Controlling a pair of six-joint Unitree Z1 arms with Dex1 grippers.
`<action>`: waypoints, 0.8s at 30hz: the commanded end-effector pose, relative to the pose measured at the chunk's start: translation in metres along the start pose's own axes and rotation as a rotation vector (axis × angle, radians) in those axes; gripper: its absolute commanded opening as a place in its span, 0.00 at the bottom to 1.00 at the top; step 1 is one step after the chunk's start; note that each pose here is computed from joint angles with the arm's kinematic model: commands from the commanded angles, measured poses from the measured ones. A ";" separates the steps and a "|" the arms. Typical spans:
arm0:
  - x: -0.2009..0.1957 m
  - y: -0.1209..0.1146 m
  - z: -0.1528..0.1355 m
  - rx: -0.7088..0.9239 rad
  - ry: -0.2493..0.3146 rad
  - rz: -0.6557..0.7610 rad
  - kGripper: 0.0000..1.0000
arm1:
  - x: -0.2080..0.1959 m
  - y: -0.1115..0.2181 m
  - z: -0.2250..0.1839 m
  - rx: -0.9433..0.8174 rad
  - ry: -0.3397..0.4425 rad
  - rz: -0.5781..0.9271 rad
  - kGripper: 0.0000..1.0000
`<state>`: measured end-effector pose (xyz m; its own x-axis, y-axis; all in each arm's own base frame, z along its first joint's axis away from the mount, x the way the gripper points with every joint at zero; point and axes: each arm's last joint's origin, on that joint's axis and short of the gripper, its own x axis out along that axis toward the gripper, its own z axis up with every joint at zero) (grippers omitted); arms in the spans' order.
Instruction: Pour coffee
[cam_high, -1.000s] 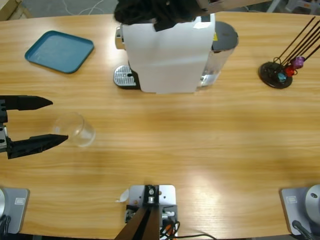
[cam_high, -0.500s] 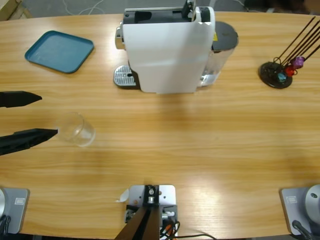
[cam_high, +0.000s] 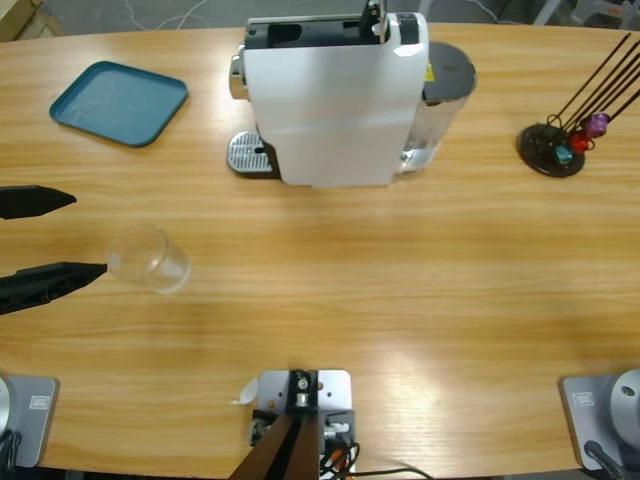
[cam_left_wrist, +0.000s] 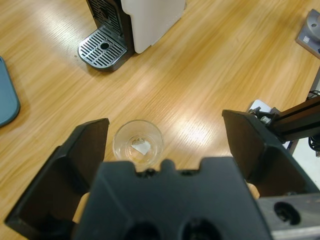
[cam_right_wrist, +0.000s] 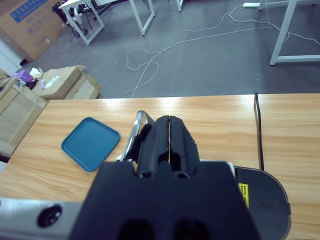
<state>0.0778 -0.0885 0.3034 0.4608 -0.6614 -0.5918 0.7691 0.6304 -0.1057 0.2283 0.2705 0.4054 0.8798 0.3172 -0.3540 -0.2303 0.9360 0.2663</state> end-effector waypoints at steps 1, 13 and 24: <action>0.003 0.001 -0.012 -0.017 0.039 0.016 0.98 | 0.032 0.042 -0.050 -0.016 0.126 0.107 0.00; 0.001 0.001 -0.012 -0.018 0.036 0.016 0.98 | 0.068 0.057 -0.100 -0.049 0.270 0.162 0.00; 0.002 0.003 -0.012 -0.038 0.038 0.047 0.99 | 0.097 0.047 -0.157 -0.083 0.428 0.123 0.00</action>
<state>0.0779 -0.0878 0.3029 0.4671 -0.6534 -0.5957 0.7632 0.6382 -0.1016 0.2381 0.3455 0.3437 0.7224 0.5224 -0.4530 -0.3806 0.8474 0.3703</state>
